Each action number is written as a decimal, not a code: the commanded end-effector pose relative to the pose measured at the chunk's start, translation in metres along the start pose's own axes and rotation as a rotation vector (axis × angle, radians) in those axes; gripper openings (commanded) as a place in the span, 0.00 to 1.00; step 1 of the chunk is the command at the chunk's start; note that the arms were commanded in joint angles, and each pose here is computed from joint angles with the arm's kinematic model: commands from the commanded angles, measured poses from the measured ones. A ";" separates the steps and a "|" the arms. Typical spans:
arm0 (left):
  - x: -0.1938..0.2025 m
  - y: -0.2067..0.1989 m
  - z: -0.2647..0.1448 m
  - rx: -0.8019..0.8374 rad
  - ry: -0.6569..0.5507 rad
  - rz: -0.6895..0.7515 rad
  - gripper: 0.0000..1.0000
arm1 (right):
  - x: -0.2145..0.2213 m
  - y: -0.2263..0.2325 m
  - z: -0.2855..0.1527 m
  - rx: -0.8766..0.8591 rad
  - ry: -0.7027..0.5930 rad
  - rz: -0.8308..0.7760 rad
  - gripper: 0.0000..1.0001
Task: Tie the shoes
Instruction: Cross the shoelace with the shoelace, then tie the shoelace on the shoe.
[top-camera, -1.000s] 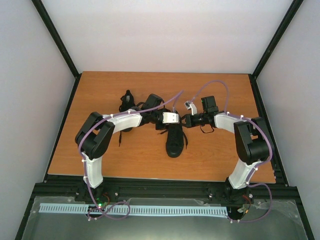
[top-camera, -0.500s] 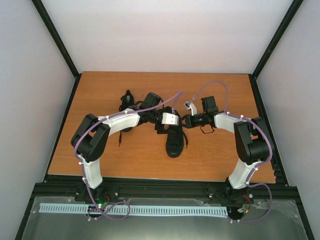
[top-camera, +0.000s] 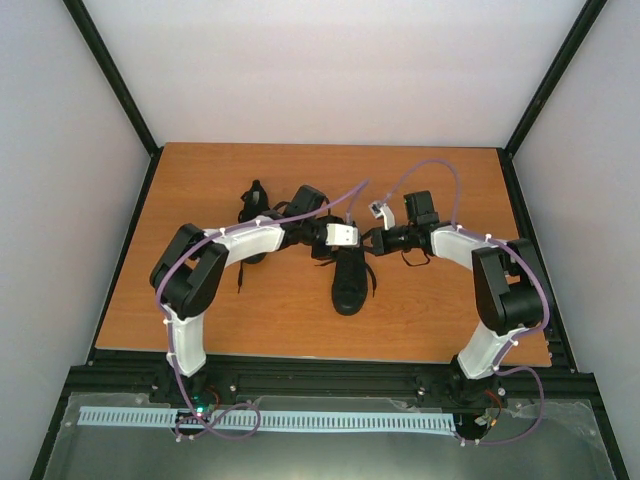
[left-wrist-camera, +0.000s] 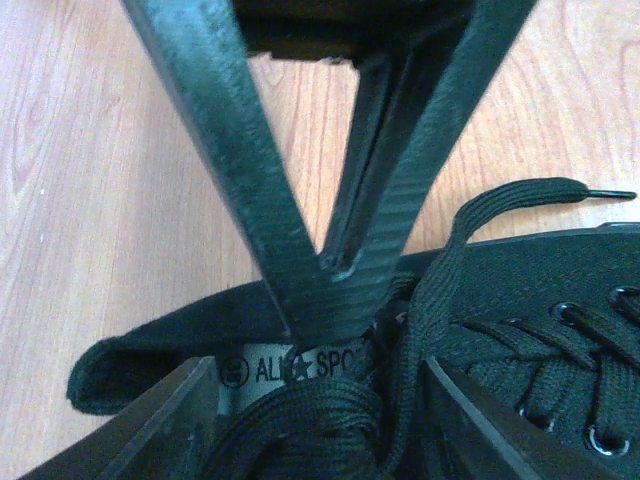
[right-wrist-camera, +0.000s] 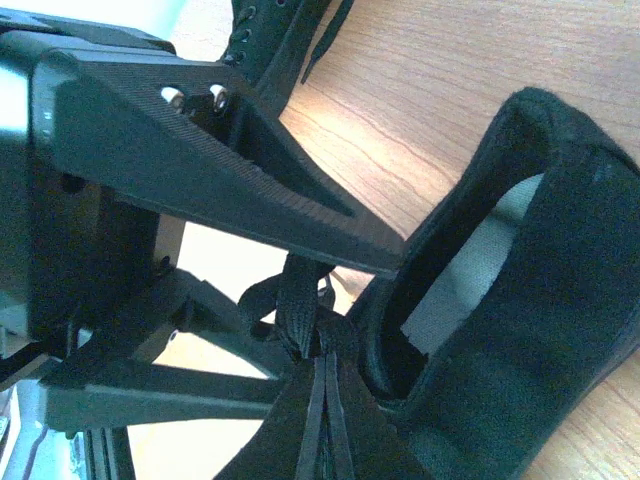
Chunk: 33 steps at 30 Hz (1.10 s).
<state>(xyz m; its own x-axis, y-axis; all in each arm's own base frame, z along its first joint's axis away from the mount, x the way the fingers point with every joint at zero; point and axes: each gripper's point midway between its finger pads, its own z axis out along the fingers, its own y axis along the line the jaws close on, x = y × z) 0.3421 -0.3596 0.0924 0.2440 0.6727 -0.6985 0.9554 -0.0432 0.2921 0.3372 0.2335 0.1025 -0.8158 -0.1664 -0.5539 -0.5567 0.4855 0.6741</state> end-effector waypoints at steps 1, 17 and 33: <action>-0.003 0.018 0.002 -0.060 -0.005 0.012 0.55 | 0.001 0.011 -0.002 -0.024 0.001 -0.033 0.03; 0.004 0.011 0.005 -0.050 0.001 0.033 0.23 | 0.004 0.017 -0.005 -0.041 0.015 -0.038 0.03; 0.004 0.009 0.003 -0.056 -0.010 0.043 0.01 | -0.021 -0.017 -0.023 0.027 -0.088 0.016 0.17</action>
<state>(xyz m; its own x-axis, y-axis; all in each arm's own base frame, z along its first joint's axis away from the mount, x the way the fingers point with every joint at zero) 0.3493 -0.3562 0.0826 0.2546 0.6888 -0.6788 0.9439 -0.0244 0.3293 0.3450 0.2127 0.1236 -0.7979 -0.1183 -0.5910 -0.5642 0.4915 0.6634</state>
